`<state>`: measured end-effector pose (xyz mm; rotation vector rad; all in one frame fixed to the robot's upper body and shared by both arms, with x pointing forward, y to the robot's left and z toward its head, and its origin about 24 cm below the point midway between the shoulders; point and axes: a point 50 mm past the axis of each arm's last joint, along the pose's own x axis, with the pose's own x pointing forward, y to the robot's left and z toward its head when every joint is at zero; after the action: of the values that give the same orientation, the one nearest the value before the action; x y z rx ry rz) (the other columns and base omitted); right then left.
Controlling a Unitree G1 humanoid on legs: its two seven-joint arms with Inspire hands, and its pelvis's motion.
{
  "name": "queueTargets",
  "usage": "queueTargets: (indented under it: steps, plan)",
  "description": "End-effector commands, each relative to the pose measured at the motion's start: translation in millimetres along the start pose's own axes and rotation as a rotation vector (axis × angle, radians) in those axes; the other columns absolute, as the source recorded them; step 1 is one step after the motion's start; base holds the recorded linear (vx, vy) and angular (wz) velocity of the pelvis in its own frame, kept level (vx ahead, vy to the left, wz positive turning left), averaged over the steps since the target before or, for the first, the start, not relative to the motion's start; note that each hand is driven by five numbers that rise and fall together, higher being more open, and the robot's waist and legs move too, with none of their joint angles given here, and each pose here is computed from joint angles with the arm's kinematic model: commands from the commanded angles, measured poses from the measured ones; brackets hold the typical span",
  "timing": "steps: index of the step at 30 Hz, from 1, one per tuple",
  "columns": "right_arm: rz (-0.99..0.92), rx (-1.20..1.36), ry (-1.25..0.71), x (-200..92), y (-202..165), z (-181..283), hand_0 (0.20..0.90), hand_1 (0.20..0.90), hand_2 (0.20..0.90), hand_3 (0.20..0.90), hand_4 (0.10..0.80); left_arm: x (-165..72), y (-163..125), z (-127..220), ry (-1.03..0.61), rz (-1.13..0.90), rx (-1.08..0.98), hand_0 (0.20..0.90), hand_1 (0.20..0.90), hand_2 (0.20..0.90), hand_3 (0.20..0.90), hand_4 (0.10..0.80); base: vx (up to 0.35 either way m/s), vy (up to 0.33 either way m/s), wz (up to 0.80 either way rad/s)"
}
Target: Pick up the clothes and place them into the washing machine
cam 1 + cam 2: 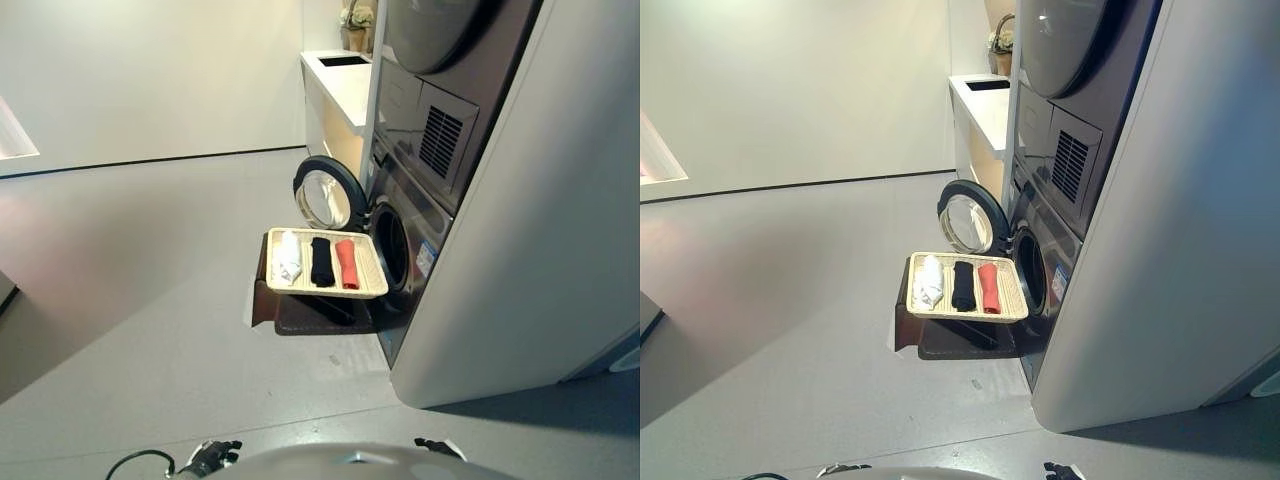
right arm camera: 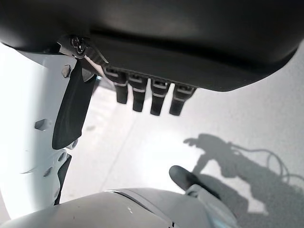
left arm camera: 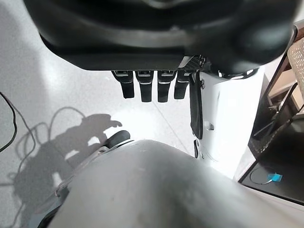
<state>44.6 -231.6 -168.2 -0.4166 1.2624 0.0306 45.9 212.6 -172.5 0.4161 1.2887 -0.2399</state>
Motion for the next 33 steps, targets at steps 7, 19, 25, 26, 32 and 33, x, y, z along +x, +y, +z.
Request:
queueTargets:
  steps: [7,19,25,26,32,33]
  plan:
    - [-0.001,-0.04,0.034,0.6,-3.7,-2.9,0.9,0.9,0.9,0.9,0.8,3.0,5.1,12.7,-0.008,0.029,-0.021,0.9,0.9,0.9,0.9,0.8,0.0,0.0,0.0]
    - [0.018,-0.045,0.037,0.3,-0.7,-3.9,0.9,0.9,0.9,0.9,0.8,3.0,1.4,12.9,-0.017,0.001,-0.06,0.9,0.9,0.9,0.9,0.8,0.0,0.0,0.0]
    - [0.019,-0.045,0.038,0.4,-0.4,-3.6,0.9,0.9,0.9,0.9,0.8,3.2,5.5,15.1,-0.024,0.021,-0.062,0.9,0.9,0.9,0.9,0.8,0.0,0.0,0.0]
    - [0.017,-0.042,0.038,0.5,-0.9,-3.5,0.9,0.9,0.9,0.9,0.8,3.2,6.8,15.3,-0.023,0.027,-0.067,0.9,0.9,0.9,0.9,0.8,0.0,0.0,0.0]
    - [0.014,-0.043,0.034,1.0,-2.5,-1.3,0.9,0.9,0.9,0.9,0.8,3.4,8.7,17.1,-0.027,0.033,-0.064,0.9,0.9,0.9,0.9,0.8,0.003,0.007,0.0]
    - [0.012,-0.044,0.033,1.2,-2.8,-0.8,0.9,0.9,0.9,0.9,0.8,3.4,8.8,16.8,-0.024,0.034,-0.061,0.9,0.9,0.9,0.9,0.8,0.017,0.049,-0.01]
